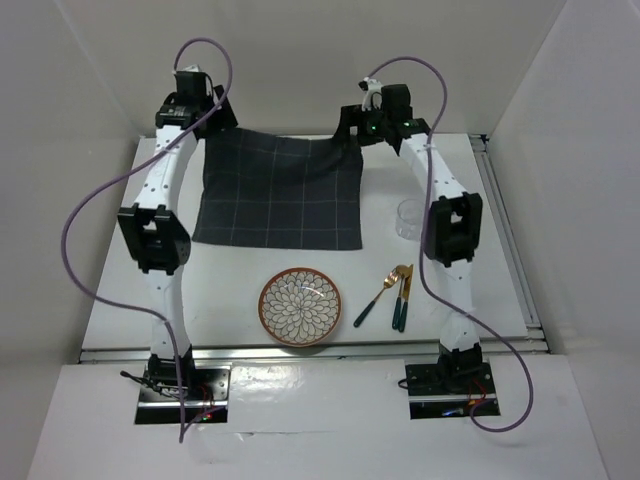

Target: Set the dinner table for one person

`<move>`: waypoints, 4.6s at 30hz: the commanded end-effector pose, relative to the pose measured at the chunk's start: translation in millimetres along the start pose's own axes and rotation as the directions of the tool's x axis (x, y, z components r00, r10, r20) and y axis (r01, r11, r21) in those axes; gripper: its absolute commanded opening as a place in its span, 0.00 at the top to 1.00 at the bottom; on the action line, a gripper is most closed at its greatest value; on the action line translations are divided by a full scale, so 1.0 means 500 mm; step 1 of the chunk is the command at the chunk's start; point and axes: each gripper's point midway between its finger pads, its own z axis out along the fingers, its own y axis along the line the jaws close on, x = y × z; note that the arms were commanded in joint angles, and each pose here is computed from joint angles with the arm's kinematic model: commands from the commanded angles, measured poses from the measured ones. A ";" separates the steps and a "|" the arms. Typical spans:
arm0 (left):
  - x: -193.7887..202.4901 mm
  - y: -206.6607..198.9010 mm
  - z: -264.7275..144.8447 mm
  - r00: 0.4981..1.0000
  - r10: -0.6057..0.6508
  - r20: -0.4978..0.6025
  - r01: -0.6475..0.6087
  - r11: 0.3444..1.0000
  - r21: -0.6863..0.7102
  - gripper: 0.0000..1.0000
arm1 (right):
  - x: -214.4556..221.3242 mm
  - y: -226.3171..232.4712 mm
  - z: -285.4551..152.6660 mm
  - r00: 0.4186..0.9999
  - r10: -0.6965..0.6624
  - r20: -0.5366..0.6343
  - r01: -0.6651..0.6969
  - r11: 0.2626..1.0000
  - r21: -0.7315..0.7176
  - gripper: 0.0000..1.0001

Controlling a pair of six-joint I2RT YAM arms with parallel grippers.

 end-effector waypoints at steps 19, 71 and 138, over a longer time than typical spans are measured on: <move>0.303 0.147 0.085 0.938 -0.092 -0.334 0.020 0.977 -0.212 1.00 | 0.215 0.038 0.068 0.969 0.179 -0.170 -0.171 0.983 0.062 0.86; 0.686 0.153 -0.102 0.746 -0.064 -0.663 -0.118 0.967 -0.226 1.00 | 0.595 -0.022 -0.181 0.835 0.387 -0.392 -0.133 0.832 0.538 1.00; 0.408 -0.059 -0.301 0.915 0.091 -0.393 -0.053 0.993 0.107 0.29 | 0.181 -0.172 -0.332 0.917 0.354 0.183 -0.389 0.695 0.605 1.00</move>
